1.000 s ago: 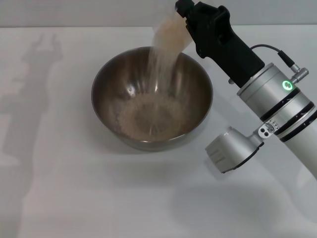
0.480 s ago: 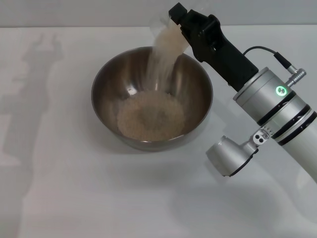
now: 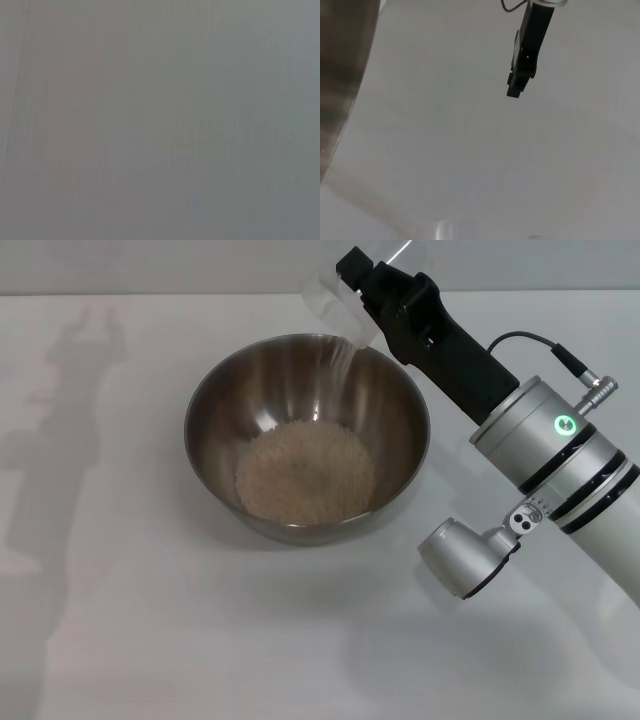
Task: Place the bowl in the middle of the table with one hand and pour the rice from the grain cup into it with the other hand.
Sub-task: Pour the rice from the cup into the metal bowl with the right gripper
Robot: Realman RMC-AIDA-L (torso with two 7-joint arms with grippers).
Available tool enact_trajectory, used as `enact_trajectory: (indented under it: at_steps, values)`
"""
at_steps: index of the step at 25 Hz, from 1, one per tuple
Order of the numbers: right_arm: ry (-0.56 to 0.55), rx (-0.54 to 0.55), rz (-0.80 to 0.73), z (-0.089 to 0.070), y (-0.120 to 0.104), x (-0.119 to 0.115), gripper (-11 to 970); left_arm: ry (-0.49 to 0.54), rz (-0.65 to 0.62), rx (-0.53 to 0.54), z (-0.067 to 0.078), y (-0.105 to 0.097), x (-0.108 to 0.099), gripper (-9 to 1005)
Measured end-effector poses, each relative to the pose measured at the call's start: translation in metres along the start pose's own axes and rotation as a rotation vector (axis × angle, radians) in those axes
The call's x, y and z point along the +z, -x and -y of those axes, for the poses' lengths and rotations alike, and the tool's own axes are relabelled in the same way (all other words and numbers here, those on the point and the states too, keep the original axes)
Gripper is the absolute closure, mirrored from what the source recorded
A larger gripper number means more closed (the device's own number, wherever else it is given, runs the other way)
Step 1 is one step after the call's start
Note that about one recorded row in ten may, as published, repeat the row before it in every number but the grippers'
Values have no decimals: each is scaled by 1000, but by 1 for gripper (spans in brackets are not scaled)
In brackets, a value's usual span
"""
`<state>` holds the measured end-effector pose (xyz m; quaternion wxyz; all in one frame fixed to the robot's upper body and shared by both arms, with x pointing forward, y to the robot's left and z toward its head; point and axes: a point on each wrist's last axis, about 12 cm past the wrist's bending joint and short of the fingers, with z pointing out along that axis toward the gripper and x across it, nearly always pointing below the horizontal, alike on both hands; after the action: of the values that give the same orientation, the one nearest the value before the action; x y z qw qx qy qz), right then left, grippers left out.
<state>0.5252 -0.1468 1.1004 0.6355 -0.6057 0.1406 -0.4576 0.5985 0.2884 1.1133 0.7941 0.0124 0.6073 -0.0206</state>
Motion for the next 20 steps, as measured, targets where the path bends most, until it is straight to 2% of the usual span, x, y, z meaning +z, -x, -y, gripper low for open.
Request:
enact_trajectory:
  at_steps: [6,12,16,20]
  values:
    - [1,10,0,0,0,0,954,1,-1,0,0,0,0,705]
    - [-4,111,-24,-2,3,-5,955,0,0,-2,0,0,0,704]
    - [6,141,-48,-4,3,-6,955,0,3,-2,1,0,0,704]
    - [-7,257,-122,-4,2,-7,955,-1,6,-3,1,1,0,704]
